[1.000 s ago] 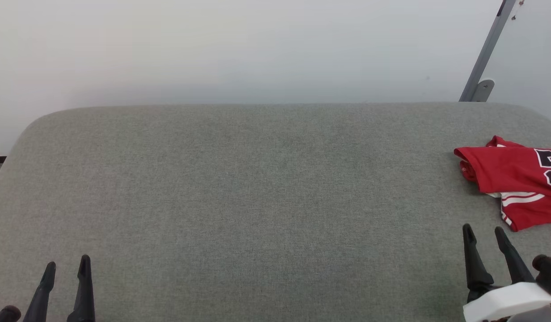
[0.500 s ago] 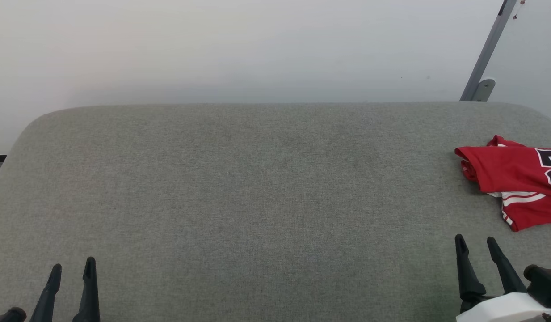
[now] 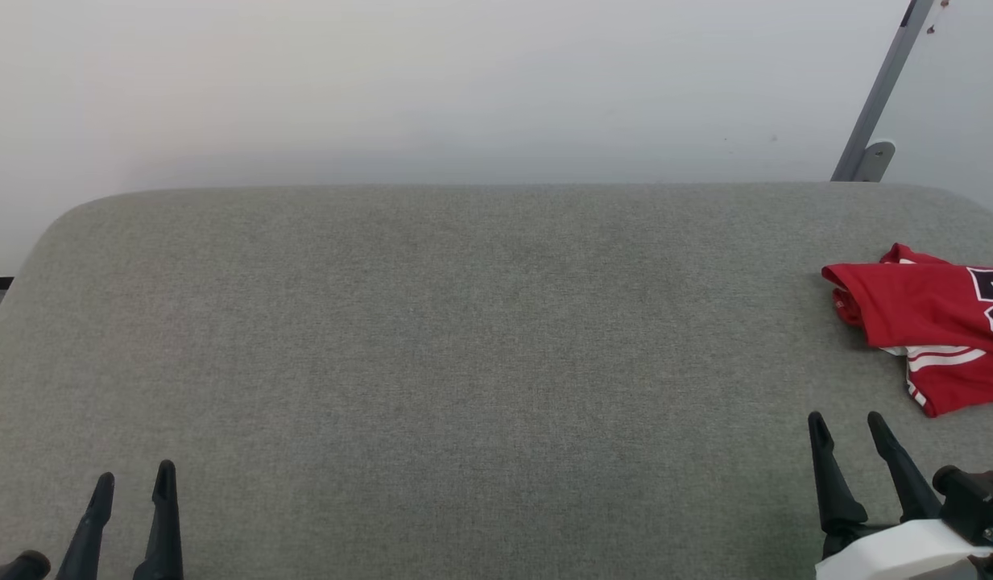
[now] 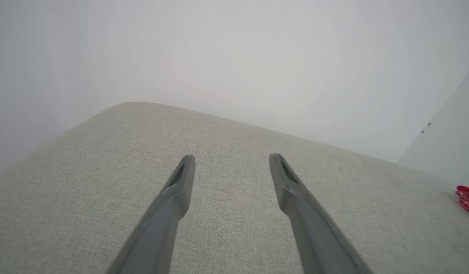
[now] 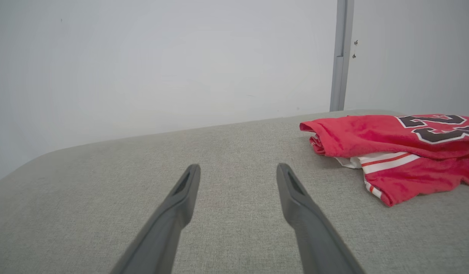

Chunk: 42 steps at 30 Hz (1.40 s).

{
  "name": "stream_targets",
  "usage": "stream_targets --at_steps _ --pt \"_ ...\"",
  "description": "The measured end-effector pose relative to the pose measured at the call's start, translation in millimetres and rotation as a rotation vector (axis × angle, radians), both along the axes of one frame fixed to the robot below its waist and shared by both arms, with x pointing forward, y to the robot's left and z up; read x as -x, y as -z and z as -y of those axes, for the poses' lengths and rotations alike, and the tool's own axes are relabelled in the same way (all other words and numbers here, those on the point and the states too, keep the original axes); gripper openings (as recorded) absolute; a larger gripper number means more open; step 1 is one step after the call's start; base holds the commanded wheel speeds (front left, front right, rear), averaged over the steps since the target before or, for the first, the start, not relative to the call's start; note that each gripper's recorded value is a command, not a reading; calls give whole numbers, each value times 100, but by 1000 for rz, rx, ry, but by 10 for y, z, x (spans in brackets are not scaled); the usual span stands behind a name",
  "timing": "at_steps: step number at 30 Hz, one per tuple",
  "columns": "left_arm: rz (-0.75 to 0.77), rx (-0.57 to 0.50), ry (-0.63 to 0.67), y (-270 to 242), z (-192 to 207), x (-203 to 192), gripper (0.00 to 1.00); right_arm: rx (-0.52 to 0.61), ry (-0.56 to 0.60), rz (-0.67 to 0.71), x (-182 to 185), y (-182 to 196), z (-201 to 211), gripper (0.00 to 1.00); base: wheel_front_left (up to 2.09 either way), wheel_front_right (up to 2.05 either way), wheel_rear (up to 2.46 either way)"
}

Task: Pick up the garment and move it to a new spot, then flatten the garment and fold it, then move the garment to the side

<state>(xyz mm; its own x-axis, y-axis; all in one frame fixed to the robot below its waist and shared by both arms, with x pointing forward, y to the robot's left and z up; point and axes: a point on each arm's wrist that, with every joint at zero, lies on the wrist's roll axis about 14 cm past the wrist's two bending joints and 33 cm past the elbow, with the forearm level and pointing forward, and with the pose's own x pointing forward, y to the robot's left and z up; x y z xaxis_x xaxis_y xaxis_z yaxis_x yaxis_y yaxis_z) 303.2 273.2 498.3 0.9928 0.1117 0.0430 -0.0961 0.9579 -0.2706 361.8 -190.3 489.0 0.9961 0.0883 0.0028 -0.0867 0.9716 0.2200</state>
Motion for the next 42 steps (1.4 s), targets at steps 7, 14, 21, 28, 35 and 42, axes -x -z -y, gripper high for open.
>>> stream_targets --at_steps 7,14,21,28,35,42 --pt "-11 17 -28 51 -34 33 0 -3 -4 -20 5 56 -31 0 0 0 0" --pt "-58 118 -40 230 48 52 0 -77 20 -89 77 236 -15 0 0 0 0" --pt "-60 238 -52 244 66 -20 0 -213 54 -104 50 228 18 0 0 0 0" --pt "-51 336 -58 238 96 -83 0 -308 70 -114 23 217 32 0 0 0 0" --pt "-48 429 -59 234 119 -152 0 -411 85 -116 -17 184 43 0 0 0 0" --pt "-43 519 -57 231 164 -217 0 -507 101 -120 -39 170 62 0 0 0 0"
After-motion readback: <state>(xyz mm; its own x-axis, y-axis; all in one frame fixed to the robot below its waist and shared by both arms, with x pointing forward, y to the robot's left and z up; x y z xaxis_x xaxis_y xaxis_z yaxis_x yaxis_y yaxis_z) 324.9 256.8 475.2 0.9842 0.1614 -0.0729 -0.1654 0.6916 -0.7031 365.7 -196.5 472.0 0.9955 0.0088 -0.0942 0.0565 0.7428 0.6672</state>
